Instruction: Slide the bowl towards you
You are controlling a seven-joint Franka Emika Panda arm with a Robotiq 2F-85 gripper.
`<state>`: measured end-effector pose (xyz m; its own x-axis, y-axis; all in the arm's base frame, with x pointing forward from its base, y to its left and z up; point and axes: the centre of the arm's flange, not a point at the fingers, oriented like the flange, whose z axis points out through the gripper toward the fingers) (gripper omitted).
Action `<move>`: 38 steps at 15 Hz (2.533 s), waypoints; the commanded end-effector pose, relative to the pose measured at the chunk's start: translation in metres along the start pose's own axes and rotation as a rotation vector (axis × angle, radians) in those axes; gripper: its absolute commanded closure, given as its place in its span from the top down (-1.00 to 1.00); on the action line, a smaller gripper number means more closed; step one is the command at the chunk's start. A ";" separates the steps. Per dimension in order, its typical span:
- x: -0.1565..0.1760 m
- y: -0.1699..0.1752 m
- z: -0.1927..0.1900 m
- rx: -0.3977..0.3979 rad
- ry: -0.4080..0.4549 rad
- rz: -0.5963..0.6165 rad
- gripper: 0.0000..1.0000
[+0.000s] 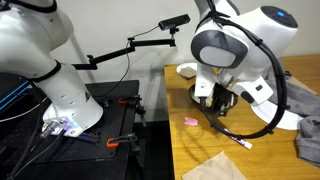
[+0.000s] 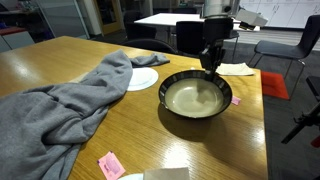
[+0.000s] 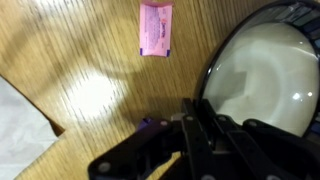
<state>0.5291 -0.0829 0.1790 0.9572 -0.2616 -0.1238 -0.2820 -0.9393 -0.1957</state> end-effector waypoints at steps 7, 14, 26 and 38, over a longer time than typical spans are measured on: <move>-0.037 -0.015 0.028 -0.032 -0.115 -0.172 -0.94; -0.057 -0.024 0.020 -0.078 -0.092 -0.215 0.46; -0.080 -0.059 -0.102 -0.113 0.150 -0.252 1.00; -0.093 -0.092 -0.164 -0.081 0.295 -0.319 1.00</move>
<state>0.4863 -0.0148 0.3612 0.9805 0.0145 0.1959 0.0329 -0.9953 -0.0912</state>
